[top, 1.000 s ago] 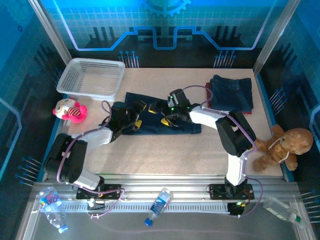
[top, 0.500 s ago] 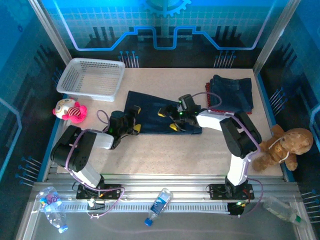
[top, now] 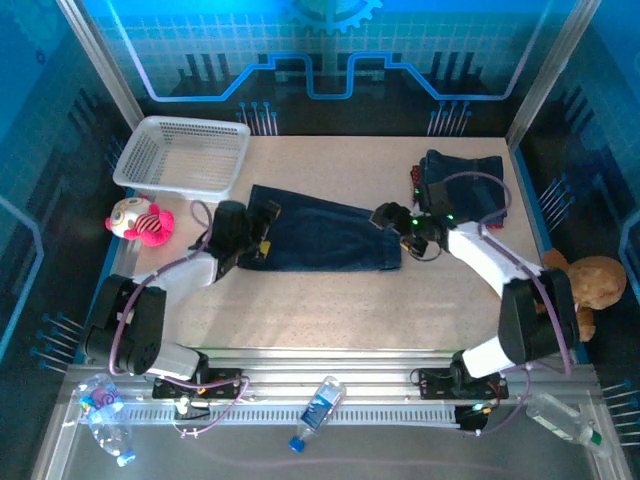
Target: Fold and stack the skirts
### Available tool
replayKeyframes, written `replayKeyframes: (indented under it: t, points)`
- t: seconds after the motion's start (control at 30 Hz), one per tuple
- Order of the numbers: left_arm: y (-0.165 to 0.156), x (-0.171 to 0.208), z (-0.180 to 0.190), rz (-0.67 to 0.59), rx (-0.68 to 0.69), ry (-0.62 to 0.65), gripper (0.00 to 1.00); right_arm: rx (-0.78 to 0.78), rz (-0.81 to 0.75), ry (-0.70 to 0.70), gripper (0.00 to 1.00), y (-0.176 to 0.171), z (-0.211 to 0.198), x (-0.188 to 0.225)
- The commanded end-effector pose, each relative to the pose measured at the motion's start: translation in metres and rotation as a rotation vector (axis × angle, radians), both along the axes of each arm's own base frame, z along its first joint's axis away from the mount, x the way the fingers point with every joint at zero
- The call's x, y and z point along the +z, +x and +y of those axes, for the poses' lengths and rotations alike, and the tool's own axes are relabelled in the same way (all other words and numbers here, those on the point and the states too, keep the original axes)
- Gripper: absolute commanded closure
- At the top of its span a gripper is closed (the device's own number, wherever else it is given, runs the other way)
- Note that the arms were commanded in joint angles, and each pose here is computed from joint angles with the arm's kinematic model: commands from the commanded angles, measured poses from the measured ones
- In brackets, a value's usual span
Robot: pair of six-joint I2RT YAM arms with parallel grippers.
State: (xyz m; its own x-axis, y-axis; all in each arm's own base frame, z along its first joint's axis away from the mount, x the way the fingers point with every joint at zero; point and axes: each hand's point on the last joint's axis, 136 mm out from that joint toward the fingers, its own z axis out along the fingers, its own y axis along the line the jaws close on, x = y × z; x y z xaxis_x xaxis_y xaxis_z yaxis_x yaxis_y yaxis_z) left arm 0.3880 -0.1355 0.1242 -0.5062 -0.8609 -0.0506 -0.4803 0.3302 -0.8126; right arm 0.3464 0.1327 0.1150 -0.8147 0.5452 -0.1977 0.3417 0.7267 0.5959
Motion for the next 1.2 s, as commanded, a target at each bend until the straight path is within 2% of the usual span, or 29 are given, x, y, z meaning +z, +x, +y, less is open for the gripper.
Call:
replayKeyframes:
  t: [0.0, 0.07, 0.13, 0.3, 0.4, 0.5, 0.67, 0.8, 1.03, 1.17]
  points:
    - [-0.012, 0.017, -0.018, 0.029, -0.279, 0.296, 0.01, -0.108, 0.183, 0.029, 0.02, -0.046, -0.028, -0.044]
    - [-0.014, 0.018, -0.029, 0.062, -0.371, 0.409, 0.06, -0.142, 0.189, 0.101, 0.06, -0.051, -0.032, -0.05]
    - [-0.015, 0.01, -0.042, 0.094, -0.446, 0.454, 0.17, -0.145, 0.187, 0.184, 0.11, -0.053, -0.028, -0.054]
    - [-0.016, -0.013, -0.075, 0.172, -0.59, 0.467, 0.54, -0.104, 0.176, 0.312, 0.21, -0.051, -0.009, -0.057]
    - [-0.015, -0.027, -0.096, 0.192, -0.65, 0.419, 0.71, -0.106, 0.163, 0.347, 0.22, -0.048, -0.004, -0.056]
    - [-0.011, -0.04, -0.108, 0.215, -0.677, 0.398, 0.83, -0.106, 0.162, 0.333, 0.23, -0.046, -0.003, -0.059]
    - [-0.005, -0.061, -0.119, 0.252, -0.714, 0.406, 0.95, -0.125, 0.159, 0.326, 0.27, -0.039, -0.002, -0.067]
    - [-0.005, -0.075, -0.12, 0.29, -0.723, 0.433, 0.99, -0.132, 0.155, 0.315, 0.3, -0.036, 0.004, -0.074]
    - [-0.009, -0.083, -0.101, 0.323, -0.684, 0.518, 1.0, -0.157, 0.144, 0.326, 0.35, -0.026, 0.012, -0.085]
    - [-0.014, -0.095, -0.102, 0.353, -0.706, 0.53, 1.0, -0.194, 0.052, 0.339, 0.38, -0.013, 0.009, -0.083]
